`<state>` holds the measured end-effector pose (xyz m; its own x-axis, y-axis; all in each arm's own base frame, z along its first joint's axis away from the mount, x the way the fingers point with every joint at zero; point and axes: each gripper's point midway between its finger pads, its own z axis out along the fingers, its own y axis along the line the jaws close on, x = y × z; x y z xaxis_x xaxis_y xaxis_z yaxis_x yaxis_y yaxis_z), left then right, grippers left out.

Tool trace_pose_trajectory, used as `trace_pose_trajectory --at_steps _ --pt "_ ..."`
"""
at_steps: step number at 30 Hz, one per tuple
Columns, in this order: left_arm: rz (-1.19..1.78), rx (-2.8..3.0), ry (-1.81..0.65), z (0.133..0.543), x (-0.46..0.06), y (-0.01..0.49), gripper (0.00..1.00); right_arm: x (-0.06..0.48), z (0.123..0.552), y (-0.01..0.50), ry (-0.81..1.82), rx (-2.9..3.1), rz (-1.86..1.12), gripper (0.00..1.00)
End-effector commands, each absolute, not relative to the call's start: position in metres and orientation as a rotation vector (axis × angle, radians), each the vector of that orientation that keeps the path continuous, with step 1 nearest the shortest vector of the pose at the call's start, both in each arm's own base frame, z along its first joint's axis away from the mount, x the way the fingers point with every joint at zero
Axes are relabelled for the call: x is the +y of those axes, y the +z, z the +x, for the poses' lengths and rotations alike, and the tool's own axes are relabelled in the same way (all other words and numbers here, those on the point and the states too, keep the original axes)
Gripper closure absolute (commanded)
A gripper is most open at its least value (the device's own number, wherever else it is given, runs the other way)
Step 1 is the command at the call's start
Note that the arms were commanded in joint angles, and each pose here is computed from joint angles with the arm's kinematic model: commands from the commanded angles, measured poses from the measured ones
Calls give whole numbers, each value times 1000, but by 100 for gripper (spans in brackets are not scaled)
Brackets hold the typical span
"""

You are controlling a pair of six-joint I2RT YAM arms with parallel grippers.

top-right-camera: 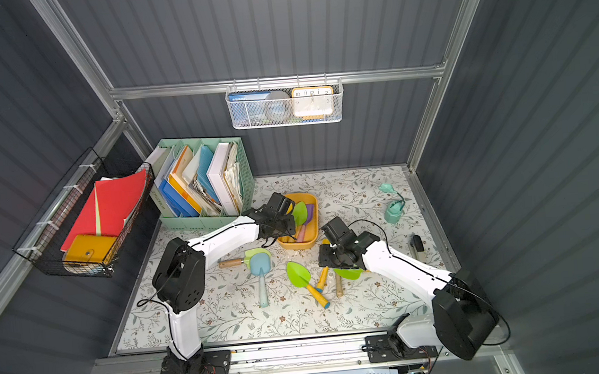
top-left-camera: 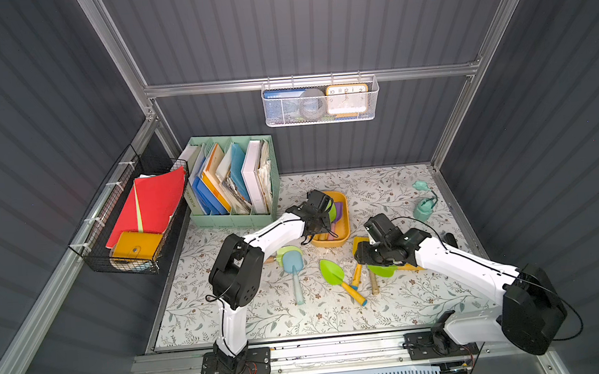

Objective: Put the shovel into the storage box
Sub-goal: Place the shovel in the storage box.

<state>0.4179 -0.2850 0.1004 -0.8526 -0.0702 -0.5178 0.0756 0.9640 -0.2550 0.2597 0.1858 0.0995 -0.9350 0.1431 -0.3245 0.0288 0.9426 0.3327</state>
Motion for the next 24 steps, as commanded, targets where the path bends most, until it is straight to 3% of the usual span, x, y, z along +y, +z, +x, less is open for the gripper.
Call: trace_pose_trajectory --at_steps 1,17,24 --pt "21 2516 -418 412 -284 126 49 185 254 101 453 2792 161 43" --pt "12 2491 -482 381 -267 155 23 186 242 79 366 2871 224 42" --pt "-44 2486 -491 365 -253 156 32 193 242 61 329 2928 250 46"
